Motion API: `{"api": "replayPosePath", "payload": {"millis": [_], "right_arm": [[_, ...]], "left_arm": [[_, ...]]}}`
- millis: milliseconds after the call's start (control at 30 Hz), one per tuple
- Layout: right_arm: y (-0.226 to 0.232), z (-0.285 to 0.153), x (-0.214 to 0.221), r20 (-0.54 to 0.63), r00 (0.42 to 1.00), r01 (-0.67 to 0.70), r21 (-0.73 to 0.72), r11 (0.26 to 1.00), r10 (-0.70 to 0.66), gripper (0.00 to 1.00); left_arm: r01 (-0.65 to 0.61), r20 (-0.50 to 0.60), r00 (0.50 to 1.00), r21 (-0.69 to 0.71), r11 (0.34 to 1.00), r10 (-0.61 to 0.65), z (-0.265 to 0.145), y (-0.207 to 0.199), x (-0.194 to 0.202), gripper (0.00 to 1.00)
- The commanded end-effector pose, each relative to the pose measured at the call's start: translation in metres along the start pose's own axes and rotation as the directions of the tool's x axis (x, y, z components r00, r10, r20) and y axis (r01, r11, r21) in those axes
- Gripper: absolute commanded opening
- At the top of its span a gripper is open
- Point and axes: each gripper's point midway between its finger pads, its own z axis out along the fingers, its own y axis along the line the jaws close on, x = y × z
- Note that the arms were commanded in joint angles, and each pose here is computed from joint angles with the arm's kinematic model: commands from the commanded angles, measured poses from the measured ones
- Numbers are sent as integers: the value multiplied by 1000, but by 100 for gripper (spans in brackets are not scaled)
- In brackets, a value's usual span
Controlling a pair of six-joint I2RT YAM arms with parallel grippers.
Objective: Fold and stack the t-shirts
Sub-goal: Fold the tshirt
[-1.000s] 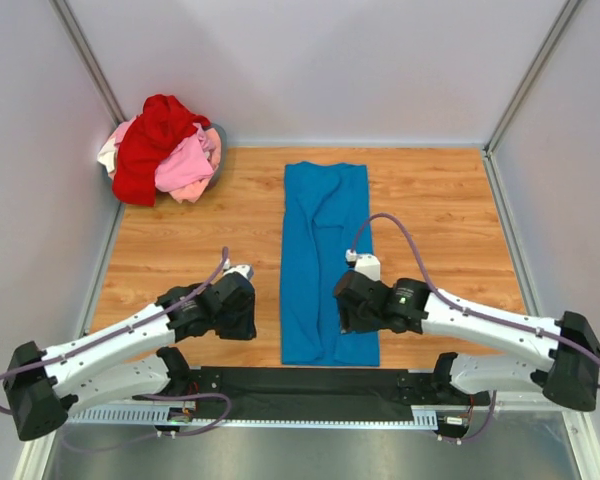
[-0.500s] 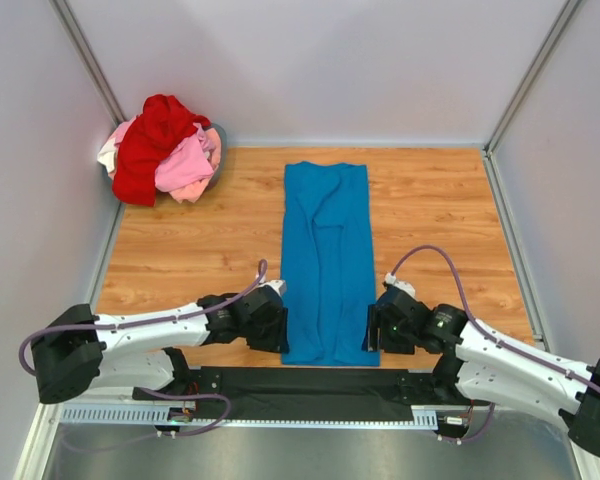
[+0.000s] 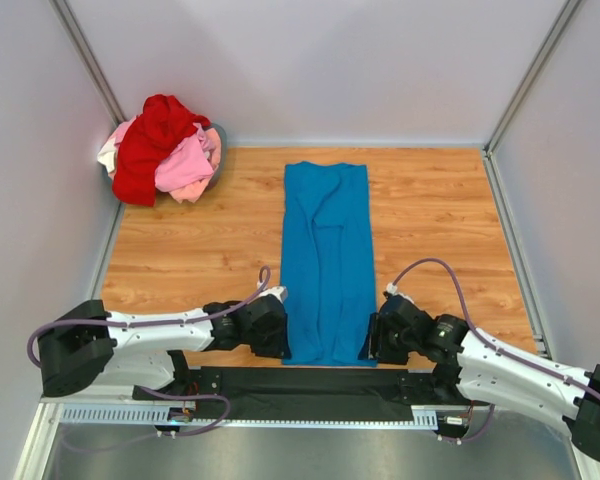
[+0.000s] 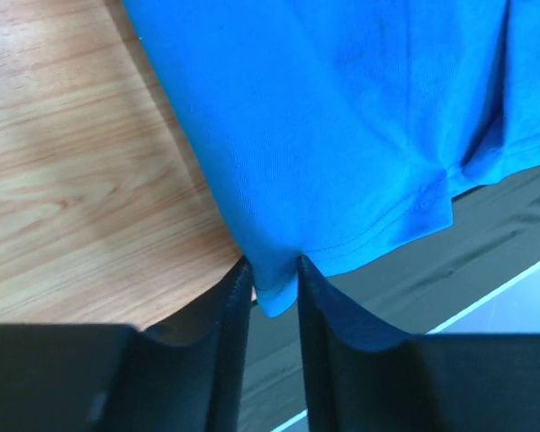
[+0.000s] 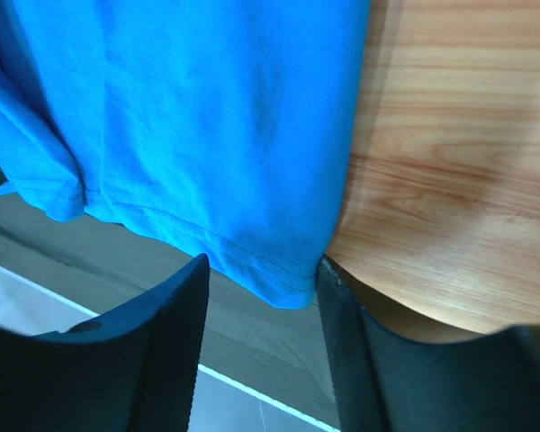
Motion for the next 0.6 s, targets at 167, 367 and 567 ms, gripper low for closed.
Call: {"api": "replayPosePath", "payload": {"millis": [167, 367, 567], "right_arm": [[-18, 5, 13, -18, 998, -66, 24, 998, 66, 32], [-24, 8, 18, -25, 995, -92, 29, 995, 93, 15], [-23, -2, 15, -11, 996, -86, 32, 996, 86, 0]], "left_arm": [[35, 14, 999, -12, 999, -35, 5, 11, 9, 0], [35, 10, 999, -15, 999, -35, -1, 11, 10, 0], [28, 30, 999, -37, 999, -27, -9, 10, 11, 0]]}}
